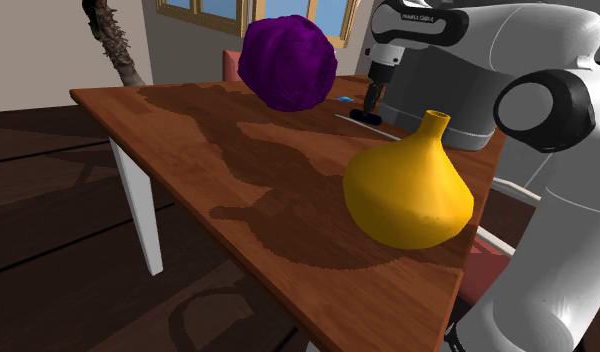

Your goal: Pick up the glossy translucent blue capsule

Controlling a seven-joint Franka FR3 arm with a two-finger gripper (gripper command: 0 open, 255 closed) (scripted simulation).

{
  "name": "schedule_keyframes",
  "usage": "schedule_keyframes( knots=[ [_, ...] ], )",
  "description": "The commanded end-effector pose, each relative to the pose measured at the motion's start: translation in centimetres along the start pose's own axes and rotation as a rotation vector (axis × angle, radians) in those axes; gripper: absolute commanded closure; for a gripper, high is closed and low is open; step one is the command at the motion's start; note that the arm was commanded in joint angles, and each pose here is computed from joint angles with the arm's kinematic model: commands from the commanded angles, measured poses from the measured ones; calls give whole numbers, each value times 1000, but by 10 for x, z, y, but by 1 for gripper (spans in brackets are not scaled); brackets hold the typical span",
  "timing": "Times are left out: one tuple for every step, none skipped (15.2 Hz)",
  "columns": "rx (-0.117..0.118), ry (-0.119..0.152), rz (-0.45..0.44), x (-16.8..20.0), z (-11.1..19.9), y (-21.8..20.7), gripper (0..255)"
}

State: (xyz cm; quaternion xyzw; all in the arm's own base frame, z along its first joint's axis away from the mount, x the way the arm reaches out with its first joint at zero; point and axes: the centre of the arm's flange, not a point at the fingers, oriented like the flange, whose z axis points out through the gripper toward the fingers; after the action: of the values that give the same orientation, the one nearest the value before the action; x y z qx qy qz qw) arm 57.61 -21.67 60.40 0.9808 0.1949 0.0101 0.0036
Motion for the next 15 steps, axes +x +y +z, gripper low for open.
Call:
schedule_keyframes(
  knots=[
    [0, 0, 0, 0, 14, -1, 0],
    [0, 0, 0, 0, 14, -1, 0],
    [0, 0, 0, 0, 14, -1, 0],
    [0, 0, 0, -1, 14, -1, 255],
    [0, 0, 0, -1, 14, -1, 255],
    [0, 0, 0, -1, 14, -2, 255],
    [0, 0, 0, -1, 14, -2, 255],
    [0, 0, 0, -1, 14, -2, 255],
    [0, 0, 0, -1, 14, -2, 255],
    [0, 0, 0, -1, 14, -2, 255],
    [0, 0, 0, -1, 14, -2, 255],
    [0, 0, 0, -1, 14, -2, 255],
    [0, 0, 0, 0, 14, -1, 255],
    [0, 0, 0, 0, 8, -1, 255],
    [0, 0, 0, 0, 3, -1, 255]
  ],
)
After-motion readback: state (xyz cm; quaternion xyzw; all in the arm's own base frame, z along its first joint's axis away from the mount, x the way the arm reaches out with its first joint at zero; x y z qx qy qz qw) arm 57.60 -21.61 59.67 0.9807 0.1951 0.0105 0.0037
